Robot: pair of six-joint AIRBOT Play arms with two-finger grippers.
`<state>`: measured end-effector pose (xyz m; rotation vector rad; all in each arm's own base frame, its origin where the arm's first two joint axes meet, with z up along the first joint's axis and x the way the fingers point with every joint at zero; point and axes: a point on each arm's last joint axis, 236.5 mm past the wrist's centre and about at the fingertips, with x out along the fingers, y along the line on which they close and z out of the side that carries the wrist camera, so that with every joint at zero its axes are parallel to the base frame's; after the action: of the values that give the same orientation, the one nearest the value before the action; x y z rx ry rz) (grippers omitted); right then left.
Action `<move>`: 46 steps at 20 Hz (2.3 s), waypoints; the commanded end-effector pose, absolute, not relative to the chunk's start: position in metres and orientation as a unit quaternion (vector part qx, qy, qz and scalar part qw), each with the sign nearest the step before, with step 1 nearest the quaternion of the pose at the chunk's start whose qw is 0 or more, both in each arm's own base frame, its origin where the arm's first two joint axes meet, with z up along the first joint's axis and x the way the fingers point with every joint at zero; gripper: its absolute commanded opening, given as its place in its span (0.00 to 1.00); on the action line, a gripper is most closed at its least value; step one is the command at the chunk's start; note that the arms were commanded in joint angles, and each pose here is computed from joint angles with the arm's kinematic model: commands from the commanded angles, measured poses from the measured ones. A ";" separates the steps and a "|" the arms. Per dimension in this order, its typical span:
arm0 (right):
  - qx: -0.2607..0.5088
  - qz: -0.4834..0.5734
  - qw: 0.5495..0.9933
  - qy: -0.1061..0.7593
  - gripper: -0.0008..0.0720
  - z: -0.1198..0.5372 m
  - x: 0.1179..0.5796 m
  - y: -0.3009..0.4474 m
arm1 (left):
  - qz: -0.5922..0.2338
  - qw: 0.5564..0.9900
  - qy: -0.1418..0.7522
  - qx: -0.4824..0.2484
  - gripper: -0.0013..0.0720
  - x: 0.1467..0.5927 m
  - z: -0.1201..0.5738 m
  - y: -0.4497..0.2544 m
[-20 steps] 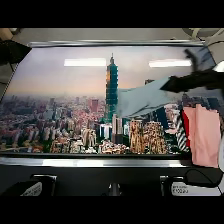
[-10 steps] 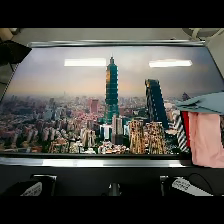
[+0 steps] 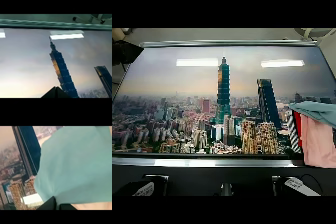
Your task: Fold the shirts.
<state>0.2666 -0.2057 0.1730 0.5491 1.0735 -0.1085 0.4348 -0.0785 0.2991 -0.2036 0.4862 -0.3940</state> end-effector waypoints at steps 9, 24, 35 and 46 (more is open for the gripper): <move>0.225 -0.124 0.637 0.727 0.03 0.044 0.122 -0.182 | -0.190 0.948 0.234 -0.100 0.05 0.442 0.296 -0.077; -0.148 -0.156 0.850 0.481 0.92 0.208 0.318 -0.243 | -0.108 0.957 0.268 0.019 0.04 0.482 0.257 -0.065; -0.098 0.200 0.743 0.632 0.96 0.077 0.383 0.031 | -0.017 0.820 0.572 0.017 0.96 0.431 0.070 -0.066; -0.106 0.203 0.740 0.632 0.96 0.077 0.382 0.030 | -0.018 0.820 0.571 0.018 0.96 0.432 0.070 -0.066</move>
<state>0.3827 0.0285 0.0771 -0.2322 1.3828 0.4405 0.4321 -0.0658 0.0701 0.0423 1.2165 -0.0403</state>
